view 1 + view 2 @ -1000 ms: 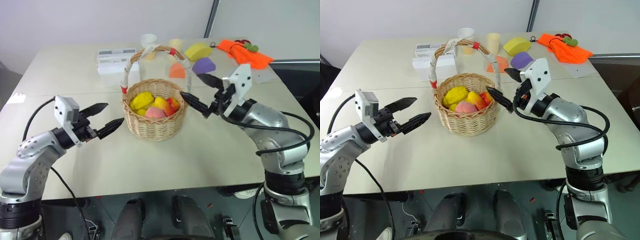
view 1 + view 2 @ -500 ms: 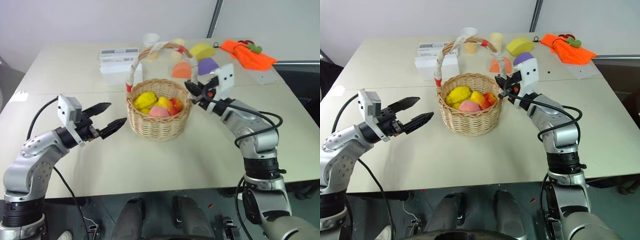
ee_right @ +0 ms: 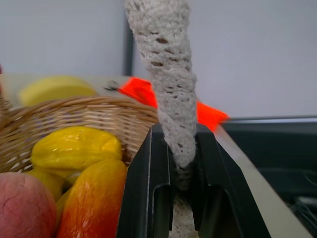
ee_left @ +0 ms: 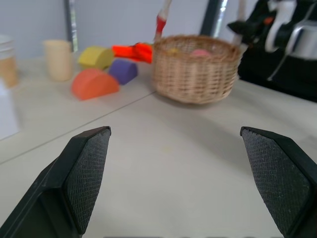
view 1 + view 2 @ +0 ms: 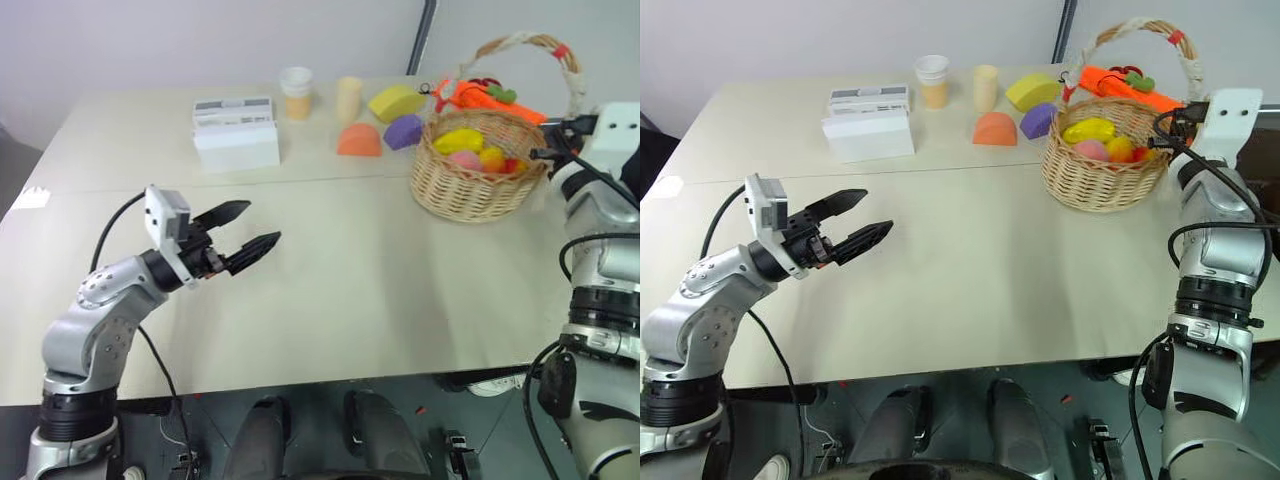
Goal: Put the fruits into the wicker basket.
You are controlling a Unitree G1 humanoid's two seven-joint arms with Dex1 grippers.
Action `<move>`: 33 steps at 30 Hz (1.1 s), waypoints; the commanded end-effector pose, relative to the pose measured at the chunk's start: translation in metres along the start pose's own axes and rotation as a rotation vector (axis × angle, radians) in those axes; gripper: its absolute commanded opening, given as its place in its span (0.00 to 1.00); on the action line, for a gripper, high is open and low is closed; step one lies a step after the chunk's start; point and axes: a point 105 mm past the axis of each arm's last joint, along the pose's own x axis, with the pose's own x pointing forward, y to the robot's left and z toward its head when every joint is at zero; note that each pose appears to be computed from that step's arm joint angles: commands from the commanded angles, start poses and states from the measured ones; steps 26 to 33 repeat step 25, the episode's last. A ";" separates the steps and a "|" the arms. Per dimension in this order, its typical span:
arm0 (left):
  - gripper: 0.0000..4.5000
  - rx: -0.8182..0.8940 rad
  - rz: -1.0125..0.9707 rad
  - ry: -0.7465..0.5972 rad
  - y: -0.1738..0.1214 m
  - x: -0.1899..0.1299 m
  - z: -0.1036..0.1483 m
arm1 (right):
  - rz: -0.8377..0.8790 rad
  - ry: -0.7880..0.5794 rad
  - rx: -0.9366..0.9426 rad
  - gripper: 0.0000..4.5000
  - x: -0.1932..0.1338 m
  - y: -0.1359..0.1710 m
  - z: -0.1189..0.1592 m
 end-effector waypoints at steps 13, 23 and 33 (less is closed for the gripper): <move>1.00 0.092 0.202 0.134 0.029 -0.031 -0.023 | 0.120 -0.221 0.027 0.86 -0.076 -0.032 0.015; 1.00 0.165 0.566 0.219 0.079 -0.093 -0.061 | 0.709 0.017 -0.070 0.86 -0.134 0.070 -0.058; 1.00 0.137 0.567 0.204 0.076 -0.098 -0.064 | 0.721 0.017 -0.068 0.86 -0.130 0.075 -0.061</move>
